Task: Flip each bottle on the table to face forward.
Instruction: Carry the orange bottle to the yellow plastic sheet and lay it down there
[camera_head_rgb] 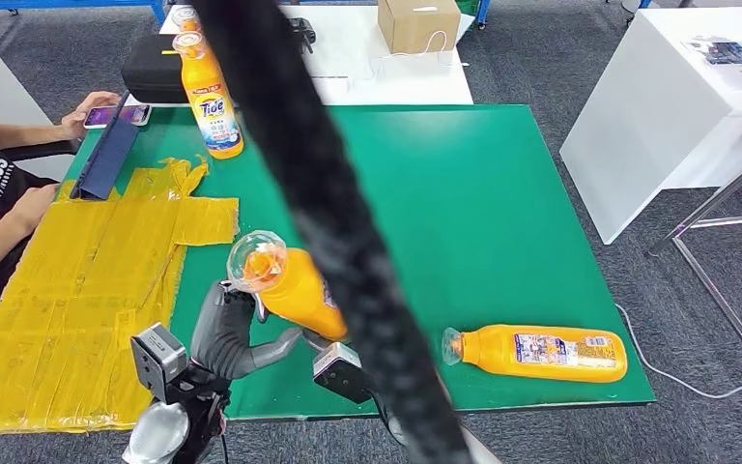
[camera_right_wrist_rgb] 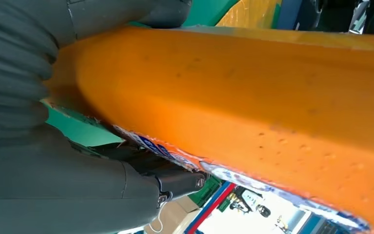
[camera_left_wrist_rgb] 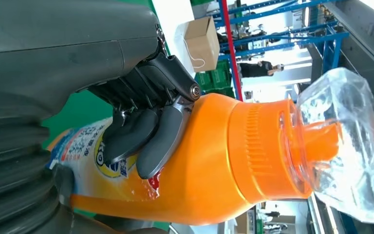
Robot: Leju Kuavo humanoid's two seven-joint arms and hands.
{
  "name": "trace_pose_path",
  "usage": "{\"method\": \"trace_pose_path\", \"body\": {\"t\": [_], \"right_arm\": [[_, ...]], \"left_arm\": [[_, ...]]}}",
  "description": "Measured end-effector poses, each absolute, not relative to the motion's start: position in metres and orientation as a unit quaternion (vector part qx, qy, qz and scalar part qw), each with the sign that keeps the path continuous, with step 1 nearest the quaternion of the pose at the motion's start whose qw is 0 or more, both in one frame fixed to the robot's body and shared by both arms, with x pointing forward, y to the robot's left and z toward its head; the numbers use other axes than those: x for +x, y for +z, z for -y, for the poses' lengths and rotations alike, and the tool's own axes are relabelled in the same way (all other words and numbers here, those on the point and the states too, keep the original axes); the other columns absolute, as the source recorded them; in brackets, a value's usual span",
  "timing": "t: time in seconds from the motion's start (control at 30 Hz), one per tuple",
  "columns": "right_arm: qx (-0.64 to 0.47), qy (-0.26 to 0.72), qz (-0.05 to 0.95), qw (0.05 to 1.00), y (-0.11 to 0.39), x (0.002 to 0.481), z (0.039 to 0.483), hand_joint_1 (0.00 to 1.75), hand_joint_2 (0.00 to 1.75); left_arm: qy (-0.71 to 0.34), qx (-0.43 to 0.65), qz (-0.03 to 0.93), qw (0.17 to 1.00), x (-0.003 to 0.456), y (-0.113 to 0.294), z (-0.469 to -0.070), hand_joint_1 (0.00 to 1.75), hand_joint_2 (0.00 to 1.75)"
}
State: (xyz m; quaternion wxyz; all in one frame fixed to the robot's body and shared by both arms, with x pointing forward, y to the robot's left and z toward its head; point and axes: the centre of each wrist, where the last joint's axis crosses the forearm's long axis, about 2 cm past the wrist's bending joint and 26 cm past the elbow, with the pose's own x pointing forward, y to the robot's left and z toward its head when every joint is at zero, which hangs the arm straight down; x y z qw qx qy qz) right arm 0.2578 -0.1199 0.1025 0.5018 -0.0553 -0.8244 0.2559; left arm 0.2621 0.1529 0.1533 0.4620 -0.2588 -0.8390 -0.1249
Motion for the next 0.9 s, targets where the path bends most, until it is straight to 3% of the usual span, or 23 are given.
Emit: {"method": "trace_pose_path", "body": {"t": [0.67, 0.9], "right_arm": [[-0.051, 0.276, 0.833, 0.477, 0.108, 0.258, 0.105, 1.75, 1.75], [-0.084, 0.222, 0.853, 0.465, 0.116, 0.255, 0.112, 1.75, 1.75]], "left_arm": [[-0.111, -0.245, 0.839, 0.473, 0.263, 0.152, -0.144, 0.00, 1.75], [-0.079, -0.190, 0.852, 0.481, 0.266, 0.150, -0.152, 0.00, 1.75]]}}
